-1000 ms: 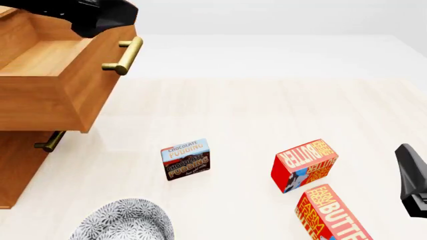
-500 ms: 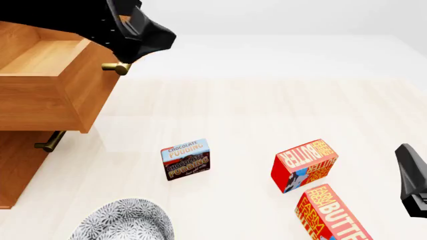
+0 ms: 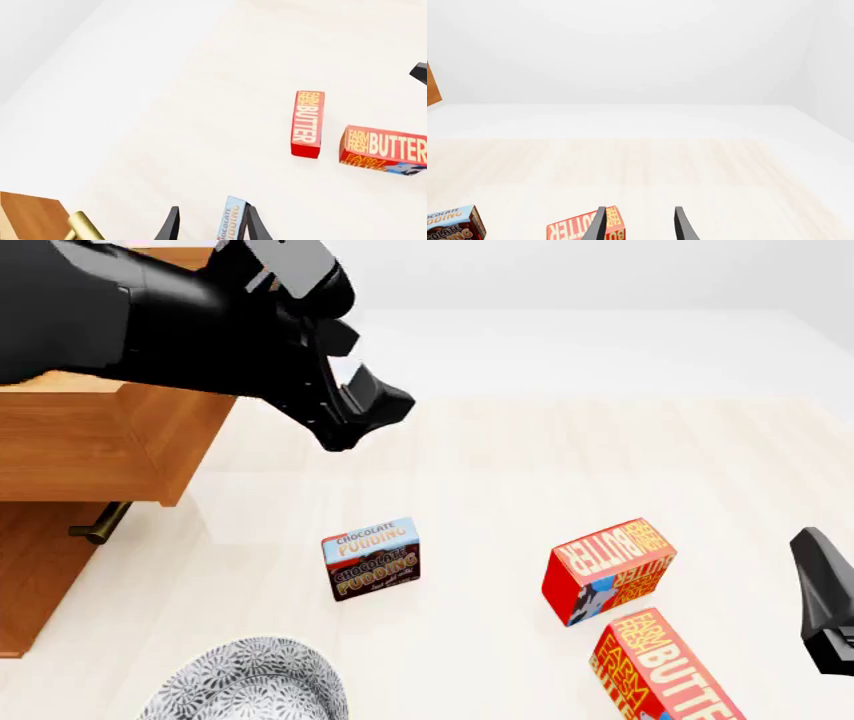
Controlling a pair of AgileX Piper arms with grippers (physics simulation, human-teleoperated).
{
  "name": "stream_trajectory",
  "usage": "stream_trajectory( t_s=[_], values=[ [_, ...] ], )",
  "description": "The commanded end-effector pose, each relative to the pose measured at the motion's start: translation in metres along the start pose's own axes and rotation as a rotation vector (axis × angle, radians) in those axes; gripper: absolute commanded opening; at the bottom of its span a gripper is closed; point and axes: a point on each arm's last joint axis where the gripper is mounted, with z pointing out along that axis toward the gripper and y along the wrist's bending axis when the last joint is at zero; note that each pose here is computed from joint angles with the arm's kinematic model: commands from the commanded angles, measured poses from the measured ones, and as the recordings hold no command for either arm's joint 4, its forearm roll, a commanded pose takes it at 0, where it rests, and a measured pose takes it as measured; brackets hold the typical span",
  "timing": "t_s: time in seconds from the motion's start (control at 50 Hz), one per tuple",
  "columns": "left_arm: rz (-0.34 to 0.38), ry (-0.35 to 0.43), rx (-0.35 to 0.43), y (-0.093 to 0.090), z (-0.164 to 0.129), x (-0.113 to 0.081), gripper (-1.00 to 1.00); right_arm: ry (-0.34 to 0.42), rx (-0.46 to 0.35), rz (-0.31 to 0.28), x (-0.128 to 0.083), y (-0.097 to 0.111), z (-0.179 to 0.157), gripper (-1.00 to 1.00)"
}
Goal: Put the chocolate pudding in the top drawer of the cabinet and close it.
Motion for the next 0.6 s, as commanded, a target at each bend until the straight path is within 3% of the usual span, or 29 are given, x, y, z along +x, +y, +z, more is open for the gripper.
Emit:
stream_trajectory(
  t_s=[0.02, 0.12, 0.42, 0.6],
  values=[
    [-0.036, 0.026, 0.011, -0.007, 0.014, 0.018, 1.00, 0.000, 0.000, 0.000, 0.000, 0.000, 0.000, 1.00],
    [-0.045, 0.058, 0.020, -0.012, 0.028, 0.034, 1.00, 0.000, 0.000, 0.000, 0.000, 0.000, 0.000, 1.00],
    [-0.046, 0.094, 0.042, -0.022, 0.042, 0.049, 1.00, 0.000, 0.000, 0.000, 0.000, 0.000, 0.000, 1.00],
    [-0.076, 0.121, 0.042, -0.026, 0.055, 0.068, 1.00, 0.001, 0.000, 0.000, 0.000, 0.000, 0.000, 1.00]
  ],
)
